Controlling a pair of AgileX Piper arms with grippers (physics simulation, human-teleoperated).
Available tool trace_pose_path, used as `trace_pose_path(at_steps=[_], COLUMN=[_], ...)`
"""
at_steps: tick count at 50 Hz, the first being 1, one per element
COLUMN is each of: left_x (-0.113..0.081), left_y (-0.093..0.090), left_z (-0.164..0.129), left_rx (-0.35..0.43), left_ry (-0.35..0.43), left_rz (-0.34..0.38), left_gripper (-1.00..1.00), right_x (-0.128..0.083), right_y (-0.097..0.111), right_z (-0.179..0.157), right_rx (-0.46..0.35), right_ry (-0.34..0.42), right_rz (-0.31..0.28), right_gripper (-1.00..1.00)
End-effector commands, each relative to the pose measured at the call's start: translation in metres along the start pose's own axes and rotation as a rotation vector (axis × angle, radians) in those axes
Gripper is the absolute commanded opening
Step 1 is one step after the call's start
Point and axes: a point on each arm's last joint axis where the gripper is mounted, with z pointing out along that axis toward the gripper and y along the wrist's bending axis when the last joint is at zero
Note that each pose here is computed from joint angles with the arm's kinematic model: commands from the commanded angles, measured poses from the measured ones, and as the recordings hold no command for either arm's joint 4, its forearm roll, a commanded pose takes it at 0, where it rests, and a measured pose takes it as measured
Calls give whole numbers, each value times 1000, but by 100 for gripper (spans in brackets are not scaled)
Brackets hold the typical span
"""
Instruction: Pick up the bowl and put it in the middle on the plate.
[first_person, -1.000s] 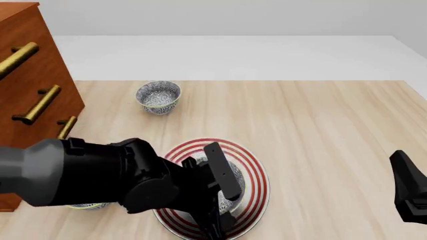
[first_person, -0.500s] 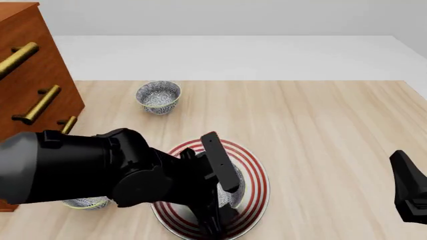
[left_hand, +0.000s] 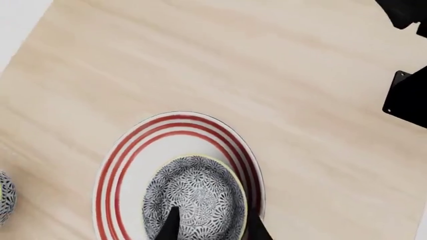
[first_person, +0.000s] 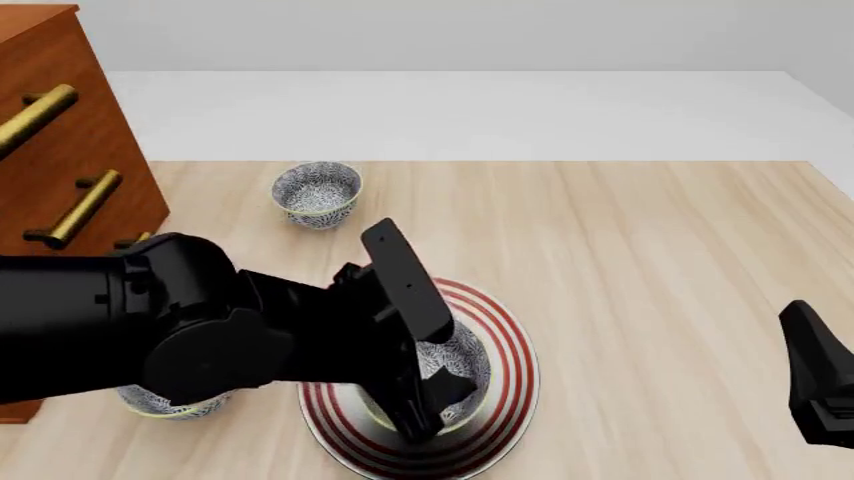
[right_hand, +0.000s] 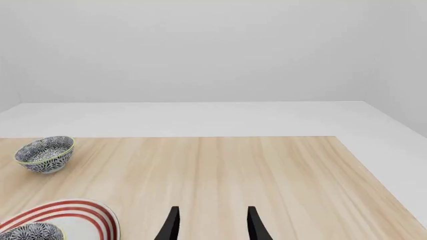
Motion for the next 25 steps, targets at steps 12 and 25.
trace_pose_path(at_steps=[12, 25], left_x=[10, 40], left_y=[9, 27], left_z=[-22, -50], left_rx=[-61, -169], left_ry=[-228, -351], left_rz=[-109, -168], left_gripper=[100, 100], right_x=[0, 0], right_y=[0, 0], right_z=[0, 0], right_rx=[0, 0], right_ry=[0, 0], right_rz=[0, 0], right_gripper=[100, 100])
